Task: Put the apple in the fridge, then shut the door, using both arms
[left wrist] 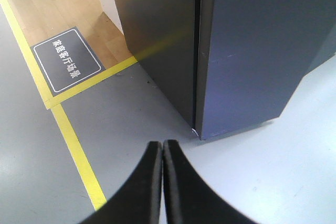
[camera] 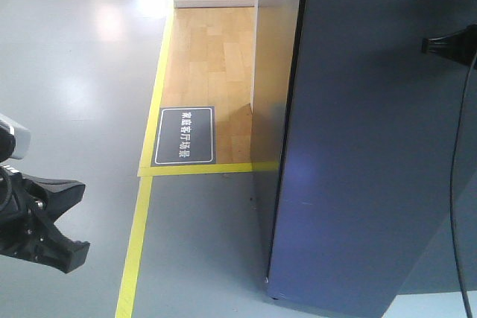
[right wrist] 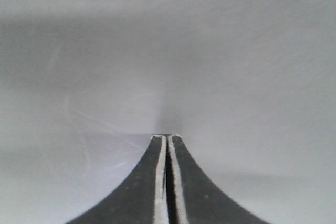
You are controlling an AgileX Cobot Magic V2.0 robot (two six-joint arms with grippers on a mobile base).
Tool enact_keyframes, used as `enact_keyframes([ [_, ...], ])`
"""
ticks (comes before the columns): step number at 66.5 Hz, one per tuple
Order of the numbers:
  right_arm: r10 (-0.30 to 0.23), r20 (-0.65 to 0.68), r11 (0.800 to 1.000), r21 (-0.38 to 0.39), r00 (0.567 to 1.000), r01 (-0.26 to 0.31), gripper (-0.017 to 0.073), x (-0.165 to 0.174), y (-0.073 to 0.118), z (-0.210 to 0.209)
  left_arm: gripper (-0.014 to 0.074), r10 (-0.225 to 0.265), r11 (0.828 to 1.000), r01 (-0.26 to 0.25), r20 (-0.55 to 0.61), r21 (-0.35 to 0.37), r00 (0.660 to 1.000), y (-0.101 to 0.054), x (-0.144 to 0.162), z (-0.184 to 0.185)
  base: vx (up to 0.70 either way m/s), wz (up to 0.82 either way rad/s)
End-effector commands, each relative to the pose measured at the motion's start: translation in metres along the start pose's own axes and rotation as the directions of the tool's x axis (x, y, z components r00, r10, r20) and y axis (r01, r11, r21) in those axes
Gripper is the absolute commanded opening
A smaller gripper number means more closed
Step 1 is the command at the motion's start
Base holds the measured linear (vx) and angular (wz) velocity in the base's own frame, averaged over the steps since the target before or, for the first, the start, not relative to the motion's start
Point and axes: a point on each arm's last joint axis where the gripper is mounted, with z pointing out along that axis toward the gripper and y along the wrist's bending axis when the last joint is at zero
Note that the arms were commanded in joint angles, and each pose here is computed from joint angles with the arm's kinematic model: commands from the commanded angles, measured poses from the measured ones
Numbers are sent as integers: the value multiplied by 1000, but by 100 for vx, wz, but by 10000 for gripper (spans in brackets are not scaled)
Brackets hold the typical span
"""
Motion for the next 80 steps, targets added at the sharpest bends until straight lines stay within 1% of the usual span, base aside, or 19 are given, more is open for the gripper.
enact_keyframes([
  [1,-6,168,1000,5,986,5,-3,-35,-4,-3,-6,-9,1000,8,94,11,995,-1,-13,-7,0,0],
  [17,-15,160,1000,10,987,14,-3,-40,-4,13,-6,-9,1000,8,94,11,995,-1,-13,-7,0,0],
  [25,-35,173,999,13,984,33,-3,-41,-4,13,-6,-9,1000,8,94,11,995,-1,-13,-7,0,0],
  [38,-24,195,1000,8,980,23,-3,-43,-4,13,-6,-9,1000,8,94,11,995,-1,-13,-7,0,0],
  [48,-25,169,1000,11,985,23,-3,-41,-4,13,-6,-9,1000,8,94,11,996,-1,-13,-7,0,0],
  [53,-24,124,1000,16,992,23,-3,-38,-5,11,-6,-9,1000,8,94,11,996,-1,-13,-7,0,0],
  [61,-20,32,1000,21,999,19,-3,-36,-4,-1,-6,-9,1000,8,94,11,996,-1,-13,-7,0,0],
  [66,-23,-22,1000,16,999,23,-3,-36,0,-12,-6,-9,1000,8,94,11,996,-1,-13,-7,0,0],
  [72,-42,-33,999,5,999,42,-3,-29,5,-30,-6,-9,1000,8,95,11,995,-1,-13,-7,0,0],
  [80,-66,-38,998,-20,997,65,-3,-8,13,-55,-6,-9,1000,8,95,11,995,-1,-13,-7,0,0],
])
